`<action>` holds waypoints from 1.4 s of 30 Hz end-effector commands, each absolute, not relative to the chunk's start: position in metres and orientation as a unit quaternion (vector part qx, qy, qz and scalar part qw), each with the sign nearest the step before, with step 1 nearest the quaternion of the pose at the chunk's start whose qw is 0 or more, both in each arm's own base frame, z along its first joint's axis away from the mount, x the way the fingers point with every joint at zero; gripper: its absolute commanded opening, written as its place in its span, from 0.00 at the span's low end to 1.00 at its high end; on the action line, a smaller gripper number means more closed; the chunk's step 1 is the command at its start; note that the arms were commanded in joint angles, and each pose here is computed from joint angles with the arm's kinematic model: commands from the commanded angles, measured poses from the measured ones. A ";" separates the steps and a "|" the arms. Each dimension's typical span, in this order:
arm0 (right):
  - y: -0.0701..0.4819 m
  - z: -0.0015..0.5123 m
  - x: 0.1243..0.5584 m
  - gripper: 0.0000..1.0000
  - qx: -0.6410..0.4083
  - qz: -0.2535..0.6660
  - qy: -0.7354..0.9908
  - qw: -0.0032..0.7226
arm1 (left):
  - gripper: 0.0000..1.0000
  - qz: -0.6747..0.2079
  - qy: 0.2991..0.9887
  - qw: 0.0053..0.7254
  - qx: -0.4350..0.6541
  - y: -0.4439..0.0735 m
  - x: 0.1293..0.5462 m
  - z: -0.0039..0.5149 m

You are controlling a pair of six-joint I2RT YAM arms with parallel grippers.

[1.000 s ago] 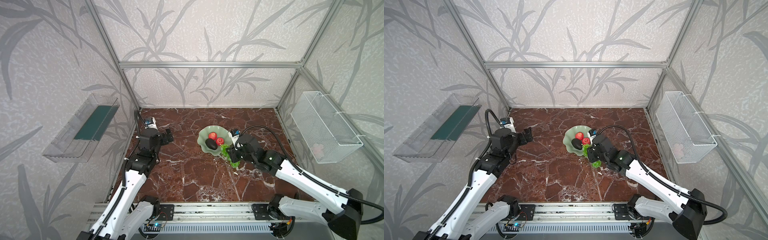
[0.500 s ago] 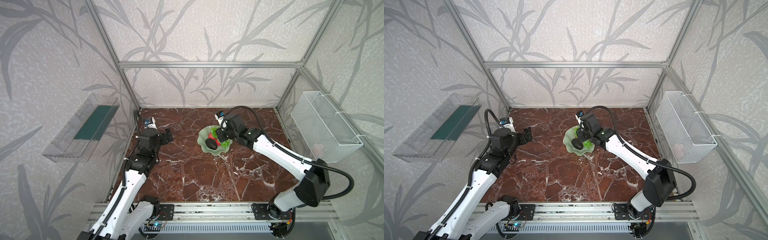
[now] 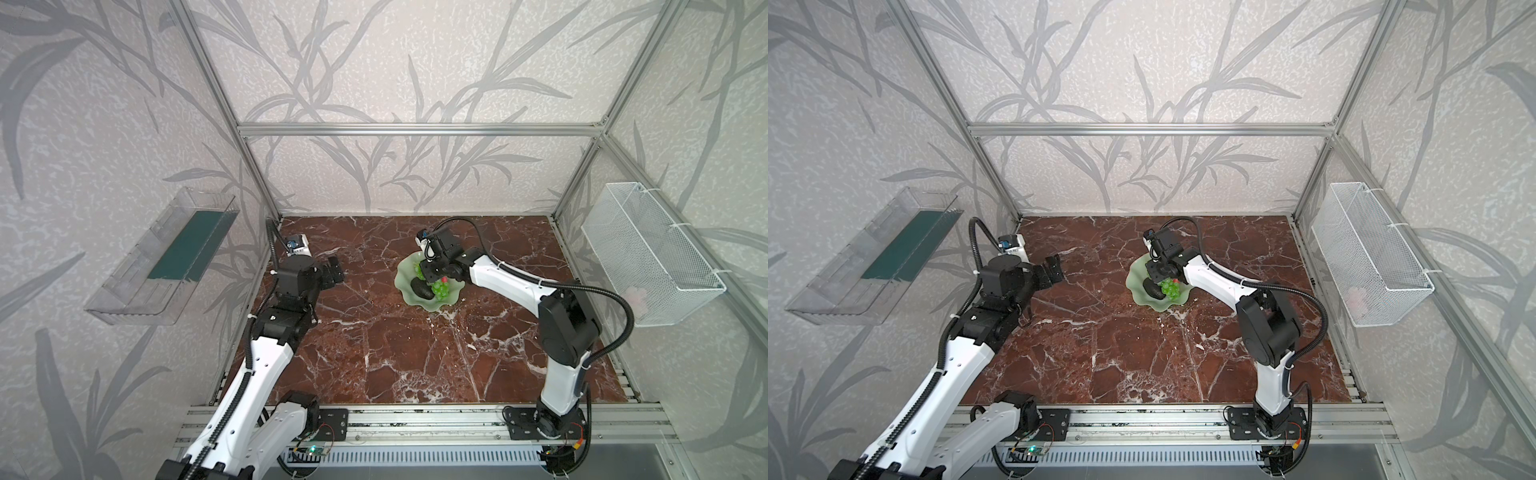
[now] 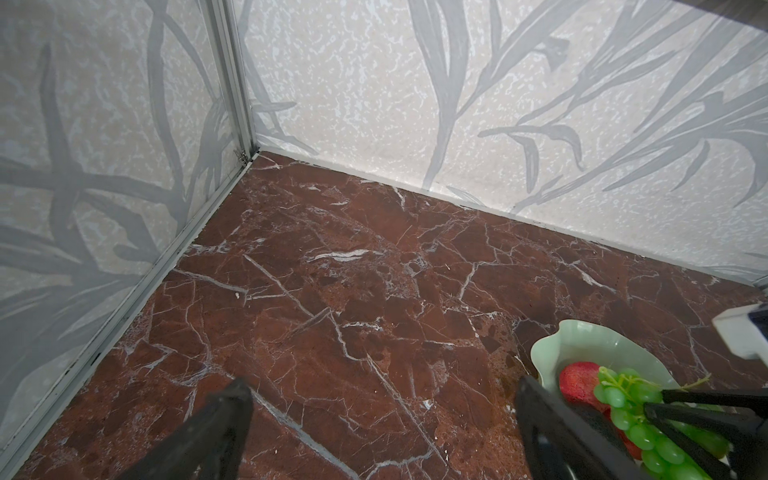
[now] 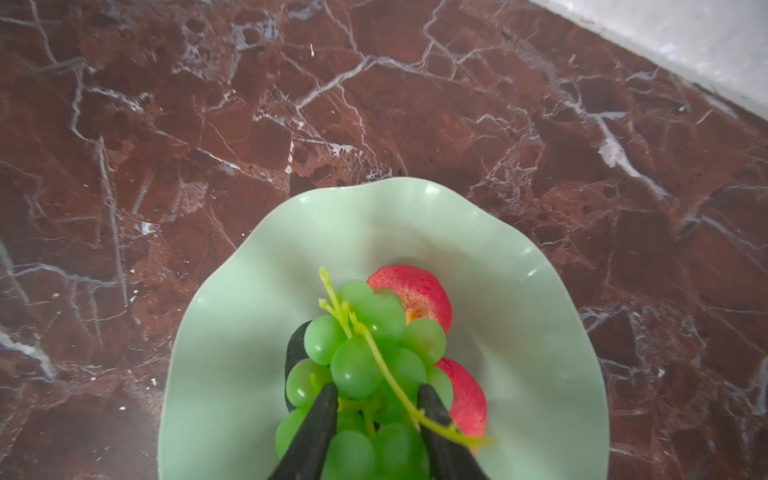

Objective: Place and organize the fake fruits in the fruit bowl

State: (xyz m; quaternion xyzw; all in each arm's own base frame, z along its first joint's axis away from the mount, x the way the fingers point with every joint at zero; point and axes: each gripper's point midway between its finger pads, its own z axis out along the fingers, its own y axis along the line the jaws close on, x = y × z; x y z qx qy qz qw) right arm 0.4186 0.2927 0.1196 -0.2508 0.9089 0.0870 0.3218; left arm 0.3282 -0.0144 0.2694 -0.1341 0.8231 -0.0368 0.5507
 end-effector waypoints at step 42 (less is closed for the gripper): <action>0.019 0.141 0.358 0.99 0.018 -0.037 0.805 0.592 | 0.99 0.133 0.789 0.592 -0.096 0.023 0.362 0.182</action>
